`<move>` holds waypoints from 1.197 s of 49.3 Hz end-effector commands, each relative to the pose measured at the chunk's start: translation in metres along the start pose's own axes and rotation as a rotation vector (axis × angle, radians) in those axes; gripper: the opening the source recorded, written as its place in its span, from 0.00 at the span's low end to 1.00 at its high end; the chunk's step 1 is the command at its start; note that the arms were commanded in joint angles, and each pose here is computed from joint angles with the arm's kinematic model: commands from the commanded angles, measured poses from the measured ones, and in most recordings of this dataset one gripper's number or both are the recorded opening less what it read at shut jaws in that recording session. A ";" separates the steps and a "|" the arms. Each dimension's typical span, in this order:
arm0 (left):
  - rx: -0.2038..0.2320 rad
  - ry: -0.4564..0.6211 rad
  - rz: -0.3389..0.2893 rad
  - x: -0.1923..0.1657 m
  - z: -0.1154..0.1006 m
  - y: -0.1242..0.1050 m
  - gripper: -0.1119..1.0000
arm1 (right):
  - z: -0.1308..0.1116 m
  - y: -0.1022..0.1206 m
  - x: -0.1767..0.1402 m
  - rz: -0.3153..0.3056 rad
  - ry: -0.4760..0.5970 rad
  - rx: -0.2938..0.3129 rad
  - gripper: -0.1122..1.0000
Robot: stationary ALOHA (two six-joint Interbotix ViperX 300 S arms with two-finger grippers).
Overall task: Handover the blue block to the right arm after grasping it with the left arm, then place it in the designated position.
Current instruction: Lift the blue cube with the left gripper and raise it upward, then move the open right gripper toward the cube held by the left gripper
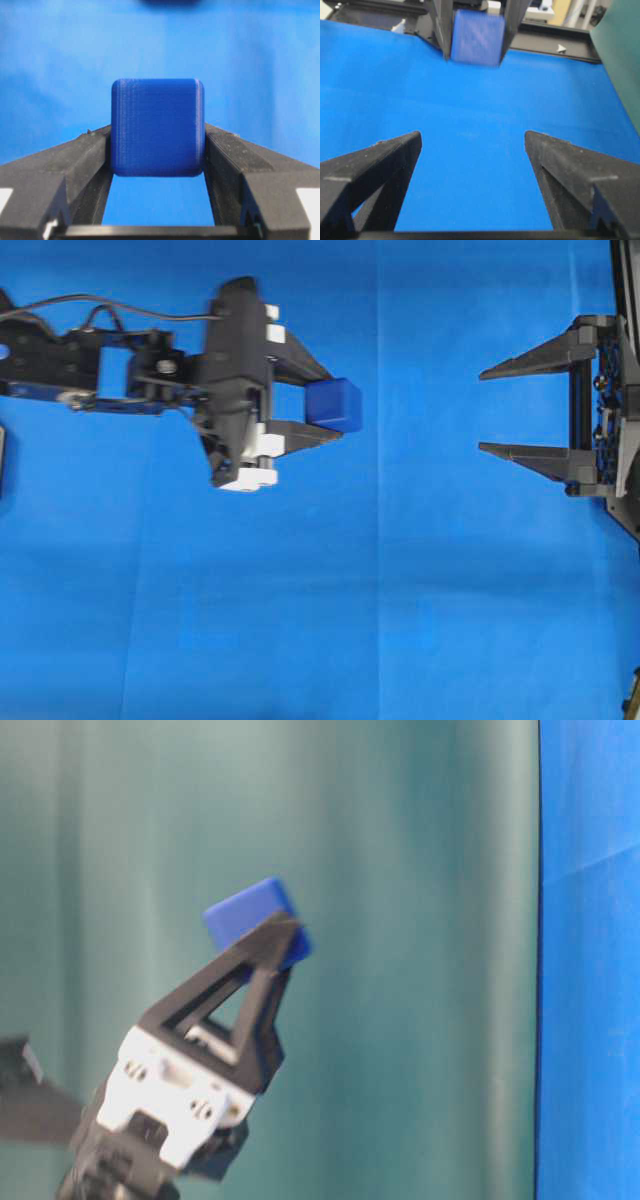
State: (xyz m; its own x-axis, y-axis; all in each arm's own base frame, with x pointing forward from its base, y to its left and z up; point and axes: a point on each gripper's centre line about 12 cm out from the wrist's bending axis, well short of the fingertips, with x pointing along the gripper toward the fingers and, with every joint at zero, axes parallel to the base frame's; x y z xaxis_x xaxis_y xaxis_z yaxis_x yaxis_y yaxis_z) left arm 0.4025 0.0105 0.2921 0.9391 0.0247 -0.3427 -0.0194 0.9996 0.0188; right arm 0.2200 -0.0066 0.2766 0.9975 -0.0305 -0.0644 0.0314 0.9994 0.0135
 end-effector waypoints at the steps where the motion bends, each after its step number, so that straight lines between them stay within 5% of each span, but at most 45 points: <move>1: 0.004 -0.129 -0.007 -0.020 0.013 -0.003 0.51 | 0.007 0.000 0.001 -0.002 -0.022 0.003 0.97; 19: -0.003 -0.306 -0.018 -0.051 -0.004 -0.007 0.51 | 0.007 -0.001 0.002 -0.003 -0.023 0.003 0.97; 59: -0.024 -0.307 -0.021 -0.051 -0.007 -0.007 0.51 | 0.011 0.000 0.002 0.003 -0.031 -0.033 0.97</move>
State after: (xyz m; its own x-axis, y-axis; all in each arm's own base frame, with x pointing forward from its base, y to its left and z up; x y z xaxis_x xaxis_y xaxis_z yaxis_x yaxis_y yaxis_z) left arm 0.3532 0.0027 0.2919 0.9968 0.0042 -0.0797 -0.0046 1.0000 -0.0044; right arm 0.2200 -0.0064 0.2766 0.9975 -0.0287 -0.0644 0.0285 0.9996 -0.0045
